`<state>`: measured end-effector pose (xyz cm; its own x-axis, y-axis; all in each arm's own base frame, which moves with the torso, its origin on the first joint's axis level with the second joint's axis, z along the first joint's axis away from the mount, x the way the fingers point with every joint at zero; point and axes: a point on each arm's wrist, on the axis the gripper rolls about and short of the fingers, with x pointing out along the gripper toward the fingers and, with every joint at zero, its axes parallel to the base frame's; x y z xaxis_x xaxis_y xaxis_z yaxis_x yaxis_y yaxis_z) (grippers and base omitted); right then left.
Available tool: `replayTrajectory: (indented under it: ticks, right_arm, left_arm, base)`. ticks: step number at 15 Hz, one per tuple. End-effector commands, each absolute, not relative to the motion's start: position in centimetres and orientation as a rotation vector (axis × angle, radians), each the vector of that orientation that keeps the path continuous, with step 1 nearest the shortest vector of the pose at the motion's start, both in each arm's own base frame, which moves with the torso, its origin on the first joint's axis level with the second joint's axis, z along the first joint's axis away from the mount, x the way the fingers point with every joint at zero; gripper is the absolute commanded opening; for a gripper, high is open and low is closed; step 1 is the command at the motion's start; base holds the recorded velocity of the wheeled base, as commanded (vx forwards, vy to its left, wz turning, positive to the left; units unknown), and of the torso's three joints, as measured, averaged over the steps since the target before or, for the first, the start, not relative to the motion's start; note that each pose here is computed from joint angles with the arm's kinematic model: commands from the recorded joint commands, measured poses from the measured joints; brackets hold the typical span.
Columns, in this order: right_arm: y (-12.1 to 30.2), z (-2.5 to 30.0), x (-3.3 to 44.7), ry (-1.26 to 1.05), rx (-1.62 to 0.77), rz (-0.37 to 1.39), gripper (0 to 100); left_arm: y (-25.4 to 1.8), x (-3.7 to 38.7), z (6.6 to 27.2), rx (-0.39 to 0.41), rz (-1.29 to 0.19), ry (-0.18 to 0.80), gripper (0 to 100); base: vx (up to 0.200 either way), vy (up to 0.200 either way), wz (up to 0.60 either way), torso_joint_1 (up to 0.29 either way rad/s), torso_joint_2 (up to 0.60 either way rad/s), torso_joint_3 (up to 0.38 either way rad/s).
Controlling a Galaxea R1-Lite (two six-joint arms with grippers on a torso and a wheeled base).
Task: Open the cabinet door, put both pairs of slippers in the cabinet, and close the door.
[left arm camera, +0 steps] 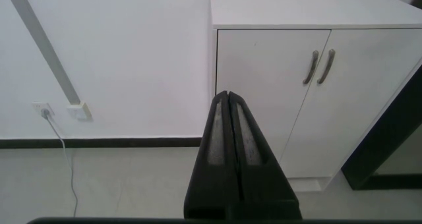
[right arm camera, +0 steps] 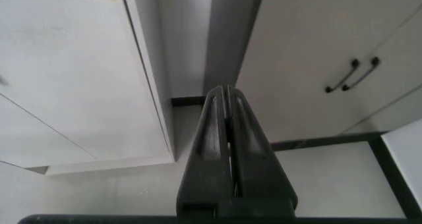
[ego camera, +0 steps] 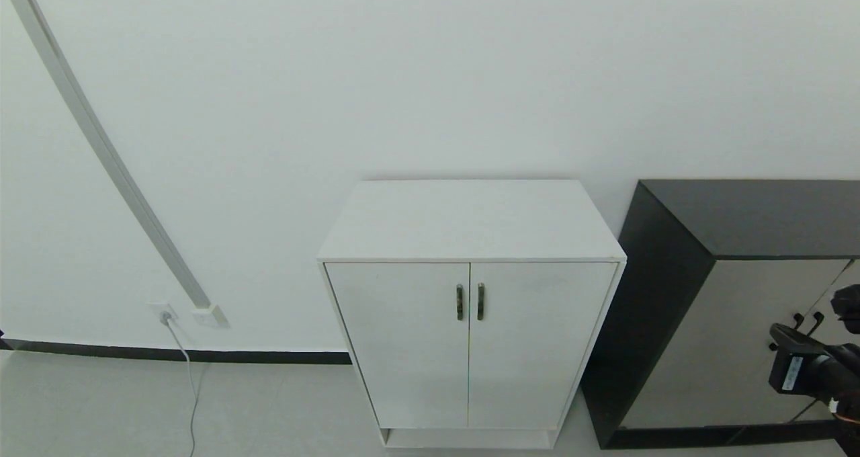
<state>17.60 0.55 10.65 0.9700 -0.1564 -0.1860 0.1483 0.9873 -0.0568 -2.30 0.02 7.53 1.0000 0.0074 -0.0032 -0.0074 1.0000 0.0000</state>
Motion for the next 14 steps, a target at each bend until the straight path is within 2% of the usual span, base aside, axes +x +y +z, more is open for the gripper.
replayTrajectory:
  ticks: [1, 8, 11, 14]
  right_arm:
    - [0.0, 13.1, 13.7, 0.107, -0.035, -0.167, 0]
    - [-0.1, 12.6, 4.9, 0.172, -0.038, -0.104, 0]
    - [-0.1, 12.4, 3.2, 0.188, -0.037, -0.079, 0]
    - [-0.1, 10.8, 1.2, 0.235, -0.033, -0.017, 0]
  left_arm:
    - [0.0, -2.3, 7.5, 0.0, 0.008, 0.005, 0]
    - [0.0, -2.3, 7.5, 0.0, 0.008, 0.005, 0]
    - [0.0, -2.3, 7.5, 0.0, 0.008, 0.005, 0]
    - [0.0, -2.3, 7.5, 0.0, 0.008, 0.005, 0]
  base:
    - [0.0, 0.0, 0.0, 0.0, 0.0, 0.0]
    - [0.0, 0.0, 0.0, 0.0, 0.0, 0.0]
    - [0.0, 0.0, 0.0, 0.0, 0.0, 0.0]
    - [0.0, 0.0, 0.0, 0.0, 0.0, 0.0]
